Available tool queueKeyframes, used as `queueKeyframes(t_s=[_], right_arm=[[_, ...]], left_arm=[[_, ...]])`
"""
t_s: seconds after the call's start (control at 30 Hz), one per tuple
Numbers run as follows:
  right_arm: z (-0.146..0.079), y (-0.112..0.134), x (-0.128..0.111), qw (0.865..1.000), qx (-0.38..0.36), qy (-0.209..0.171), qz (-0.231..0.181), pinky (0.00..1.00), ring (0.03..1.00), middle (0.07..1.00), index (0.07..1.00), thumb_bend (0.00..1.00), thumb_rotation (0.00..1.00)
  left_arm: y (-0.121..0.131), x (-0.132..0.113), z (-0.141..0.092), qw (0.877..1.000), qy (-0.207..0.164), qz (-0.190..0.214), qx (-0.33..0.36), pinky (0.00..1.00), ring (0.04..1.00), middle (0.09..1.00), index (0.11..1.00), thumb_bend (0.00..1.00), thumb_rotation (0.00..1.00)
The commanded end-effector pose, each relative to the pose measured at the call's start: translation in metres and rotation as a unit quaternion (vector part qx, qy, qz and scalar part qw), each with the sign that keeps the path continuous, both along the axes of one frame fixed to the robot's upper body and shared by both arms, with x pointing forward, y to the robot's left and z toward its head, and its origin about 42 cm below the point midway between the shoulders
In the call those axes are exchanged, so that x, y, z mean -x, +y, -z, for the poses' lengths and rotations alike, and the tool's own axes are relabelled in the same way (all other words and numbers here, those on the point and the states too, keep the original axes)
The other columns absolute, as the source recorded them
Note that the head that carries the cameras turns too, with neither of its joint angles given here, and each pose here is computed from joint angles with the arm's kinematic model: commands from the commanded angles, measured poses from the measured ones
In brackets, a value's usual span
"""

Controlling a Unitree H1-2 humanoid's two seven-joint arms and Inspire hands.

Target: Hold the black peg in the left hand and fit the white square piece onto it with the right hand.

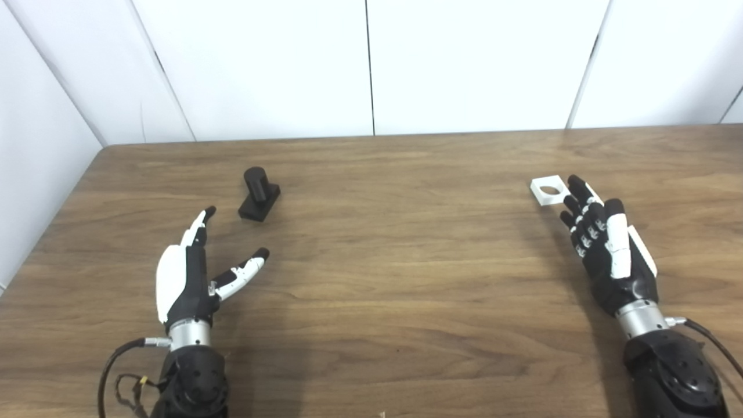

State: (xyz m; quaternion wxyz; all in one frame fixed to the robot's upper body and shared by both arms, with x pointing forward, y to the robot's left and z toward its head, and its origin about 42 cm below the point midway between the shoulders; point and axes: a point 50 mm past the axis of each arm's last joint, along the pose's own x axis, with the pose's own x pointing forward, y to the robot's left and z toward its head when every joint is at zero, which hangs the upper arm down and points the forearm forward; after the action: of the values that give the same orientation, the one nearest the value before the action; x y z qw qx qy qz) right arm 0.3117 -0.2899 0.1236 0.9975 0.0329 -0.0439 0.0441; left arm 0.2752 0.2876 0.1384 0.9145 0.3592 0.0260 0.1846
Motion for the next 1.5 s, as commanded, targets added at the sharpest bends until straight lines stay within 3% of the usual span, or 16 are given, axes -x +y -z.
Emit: queueKeyframes(t_s=[0.0, 0.27, 0.47, 0.8, 1.0, 1.47], right_arm=[[0.04, 0.009, 0.02, 0.998, -0.023, 0.056, 0.007, 1.0, 1.0, 0.993, 0.933, 0.64, 1.0], [0.041, 0.012, 0.02, 0.998, -0.022, 0.058, 0.008, 1.0, 1.0, 0.999, 0.935, 0.64, 1.0], [0.038, 0.015, 0.02, 0.998, -0.023, 0.056, 0.012, 1.0, 1.0, 0.983, 0.927, 0.63, 1.0], [0.043, 0.014, 0.022, 0.998, -0.023, 0.056, 0.013, 1.0, 0.998, 0.979, 0.93, 0.65, 1.0], [0.044, 0.015, 0.024, 0.998, -0.026, 0.056, 0.008, 1.0, 1.0, 0.985, 0.937, 0.64, 1.0], [0.051, 0.012, 0.03, 0.998, -0.025, 0.062, 0.012, 1.0, 1.0, 0.981, 0.937, 0.62, 1.0]], left_arm=[[0.004, -0.013, -0.018, 0.998, -0.042, 0.0, -0.046, 0.92, 0.983, 0.945, 0.892, 0.77, 0.32], [0.002, -0.032, -0.024, 0.994, -0.017, -0.015, -0.105, 0.98, 0.99, 0.948, 0.871, 0.81, 0.37], [-0.001, -0.044, -0.027, 0.988, 0.008, -0.012, -0.151, 1.0, 1.0, 0.971, 0.863, 0.83, 0.46], [-0.005, -0.06, -0.032, 0.983, 0.012, -0.007, -0.182, 1.0, 1.0, 0.969, 0.857, 0.8, 0.43], [-0.004, -0.074, -0.038, 0.975, 0.027, -0.004, -0.222, 1.0, 1.0, 0.968, 0.854, 0.77, 0.47], [0.006, -0.107, -0.047, 0.964, 0.051, -0.011, -0.26, 1.0, 1.0, 0.96, 0.841, 0.79, 0.48]])
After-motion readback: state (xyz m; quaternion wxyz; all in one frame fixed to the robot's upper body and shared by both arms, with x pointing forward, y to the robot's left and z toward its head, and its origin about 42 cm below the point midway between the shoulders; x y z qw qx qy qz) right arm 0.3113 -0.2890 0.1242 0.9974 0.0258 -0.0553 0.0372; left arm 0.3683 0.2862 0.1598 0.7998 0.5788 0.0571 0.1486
